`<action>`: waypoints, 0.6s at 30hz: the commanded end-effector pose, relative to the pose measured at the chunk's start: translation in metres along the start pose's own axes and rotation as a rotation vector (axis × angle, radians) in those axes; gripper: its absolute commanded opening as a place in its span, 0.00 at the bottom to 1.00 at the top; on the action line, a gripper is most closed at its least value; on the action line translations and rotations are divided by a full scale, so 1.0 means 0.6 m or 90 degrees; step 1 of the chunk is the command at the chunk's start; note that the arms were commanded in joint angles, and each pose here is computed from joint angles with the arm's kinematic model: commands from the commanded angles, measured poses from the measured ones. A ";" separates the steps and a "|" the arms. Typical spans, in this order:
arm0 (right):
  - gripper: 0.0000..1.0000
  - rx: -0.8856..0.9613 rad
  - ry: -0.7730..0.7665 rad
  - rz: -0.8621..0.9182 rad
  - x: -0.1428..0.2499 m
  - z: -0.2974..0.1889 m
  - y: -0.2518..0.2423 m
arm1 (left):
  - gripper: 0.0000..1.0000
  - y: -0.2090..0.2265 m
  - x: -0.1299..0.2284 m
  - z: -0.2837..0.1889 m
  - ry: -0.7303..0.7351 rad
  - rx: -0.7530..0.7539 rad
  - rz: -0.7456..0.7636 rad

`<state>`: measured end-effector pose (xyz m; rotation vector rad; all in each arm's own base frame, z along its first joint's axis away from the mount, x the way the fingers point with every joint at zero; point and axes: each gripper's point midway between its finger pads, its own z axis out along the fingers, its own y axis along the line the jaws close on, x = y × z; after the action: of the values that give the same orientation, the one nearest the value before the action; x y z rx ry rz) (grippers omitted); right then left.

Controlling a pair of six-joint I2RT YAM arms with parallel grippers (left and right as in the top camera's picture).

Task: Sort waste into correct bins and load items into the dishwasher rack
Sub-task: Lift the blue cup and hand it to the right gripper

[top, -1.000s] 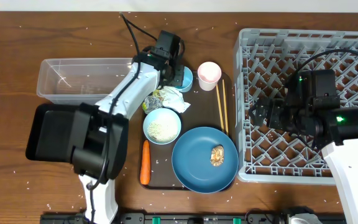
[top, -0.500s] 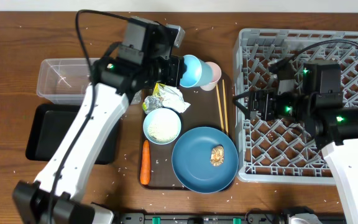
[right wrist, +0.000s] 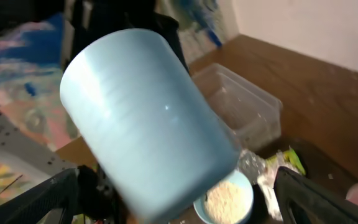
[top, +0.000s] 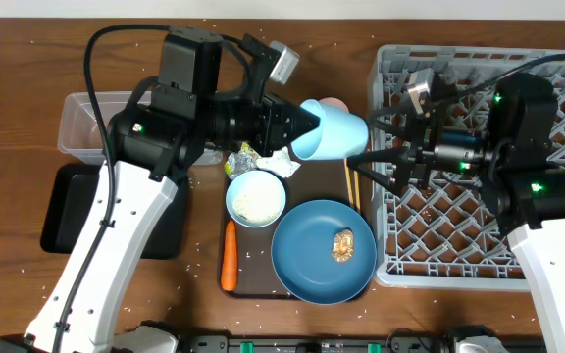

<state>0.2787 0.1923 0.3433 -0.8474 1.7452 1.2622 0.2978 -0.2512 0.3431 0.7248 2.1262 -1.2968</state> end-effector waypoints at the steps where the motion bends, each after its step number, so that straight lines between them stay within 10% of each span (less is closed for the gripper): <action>1: 0.94 -0.064 -0.014 -0.048 -0.016 -0.007 0.035 | 0.06 -0.052 -0.004 -0.014 0.000 0.089 0.027; 18: 0.57 -0.183 -0.021 -0.106 -0.016 -0.010 0.091 | 0.06 -0.071 -0.003 -0.017 0.003 0.132 0.031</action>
<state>0.2468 0.1997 0.3655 -1.0570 1.5111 1.3862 0.2700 -0.2607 0.3622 0.8288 2.0376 -1.5243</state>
